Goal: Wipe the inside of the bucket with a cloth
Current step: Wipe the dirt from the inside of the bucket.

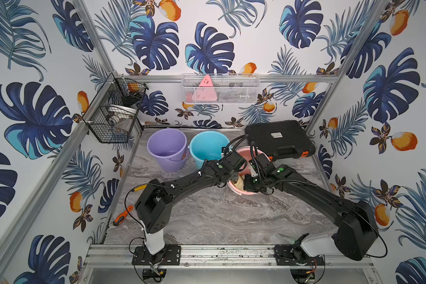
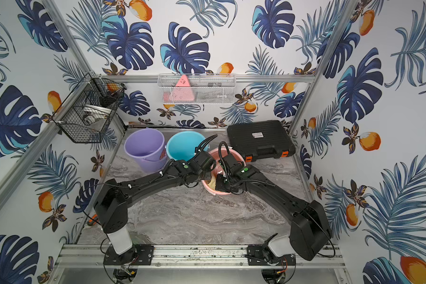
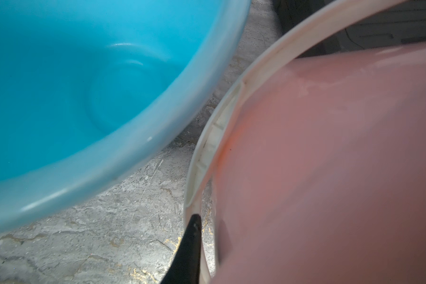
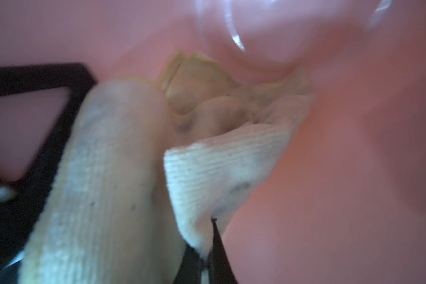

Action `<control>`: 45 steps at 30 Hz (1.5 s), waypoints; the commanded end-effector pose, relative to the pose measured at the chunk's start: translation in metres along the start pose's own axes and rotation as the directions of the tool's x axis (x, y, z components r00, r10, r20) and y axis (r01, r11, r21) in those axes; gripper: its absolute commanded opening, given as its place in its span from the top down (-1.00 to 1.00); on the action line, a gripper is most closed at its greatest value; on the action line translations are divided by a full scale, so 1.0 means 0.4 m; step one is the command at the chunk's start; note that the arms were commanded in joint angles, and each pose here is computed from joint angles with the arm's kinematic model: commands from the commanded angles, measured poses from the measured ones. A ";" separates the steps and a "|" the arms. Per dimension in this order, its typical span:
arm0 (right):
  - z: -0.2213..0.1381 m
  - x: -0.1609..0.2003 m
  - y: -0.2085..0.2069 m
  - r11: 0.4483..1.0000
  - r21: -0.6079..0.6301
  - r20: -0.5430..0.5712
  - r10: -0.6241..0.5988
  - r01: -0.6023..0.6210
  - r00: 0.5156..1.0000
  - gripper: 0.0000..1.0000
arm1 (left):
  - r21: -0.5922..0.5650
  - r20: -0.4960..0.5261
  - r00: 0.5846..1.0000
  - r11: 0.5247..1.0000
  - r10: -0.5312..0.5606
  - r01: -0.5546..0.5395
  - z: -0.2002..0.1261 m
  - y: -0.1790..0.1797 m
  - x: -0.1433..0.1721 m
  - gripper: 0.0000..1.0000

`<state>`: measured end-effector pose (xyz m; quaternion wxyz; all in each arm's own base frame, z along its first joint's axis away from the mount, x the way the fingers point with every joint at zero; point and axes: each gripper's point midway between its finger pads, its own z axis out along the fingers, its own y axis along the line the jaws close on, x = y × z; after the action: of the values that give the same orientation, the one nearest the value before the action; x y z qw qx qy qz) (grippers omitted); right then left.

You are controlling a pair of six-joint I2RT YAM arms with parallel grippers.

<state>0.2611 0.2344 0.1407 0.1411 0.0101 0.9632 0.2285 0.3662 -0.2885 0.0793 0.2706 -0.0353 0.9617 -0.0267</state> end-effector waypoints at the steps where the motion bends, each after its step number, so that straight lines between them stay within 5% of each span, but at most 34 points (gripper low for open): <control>1: -0.016 0.010 0.085 0.986 -0.167 -0.031 0.004 -0.009 1.000 1.00 | 0.010 -0.013 1.000 1.000 -0.025 0.025 0.008 0.000 0.003 1.00; 17: -0.168 0.163 -0.184 0.969 0.246 -0.023 0.045 -0.038 0.999 1.00 | 0.008 0.003 0.999 0.999 -0.049 0.049 -0.002 0.005 -0.058 1.00; 24: -0.329 0.155 -0.241 0.931 0.354 0.121 0.049 -0.089 0.991 1.00 | 0.009 0.007 1.000 1.000 -0.029 0.029 -0.014 -0.007 -0.084 1.00; 29: -0.551 0.074 -0.260 0.925 0.324 0.466 0.025 -0.197 0.884 1.00 | 0.017 0.005 1.000 1.000 -0.021 0.021 -0.023 -0.008 -0.087 1.00; 32: -0.620 0.038 -0.243 0.943 0.270 0.577 0.004 -0.196 0.817 1.00 | 0.033 -0.007 1.000 0.999 -0.017 0.018 -0.023 -0.013 -0.078 1.00; 41: -0.514 -0.055 -0.053 0.999 0.000 0.599 -0.027 0.034 0.800 1.00 | 0.122 -0.075 0.997 0.992 0.016 -0.007 -0.033 -0.049 -0.049 1.00; 45: -0.447 -0.088 -0.015 0.997 -0.016 0.580 -0.049 0.072 0.813 1.00 | 0.170 -0.137 0.989 0.985 0.060 -0.037 -0.039 -0.069 -0.021 1.00</control>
<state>0.2262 0.1196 0.2758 0.3975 0.0712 0.8987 0.1712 0.3695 -0.3008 0.0947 0.2167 -0.0096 0.9737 -0.0702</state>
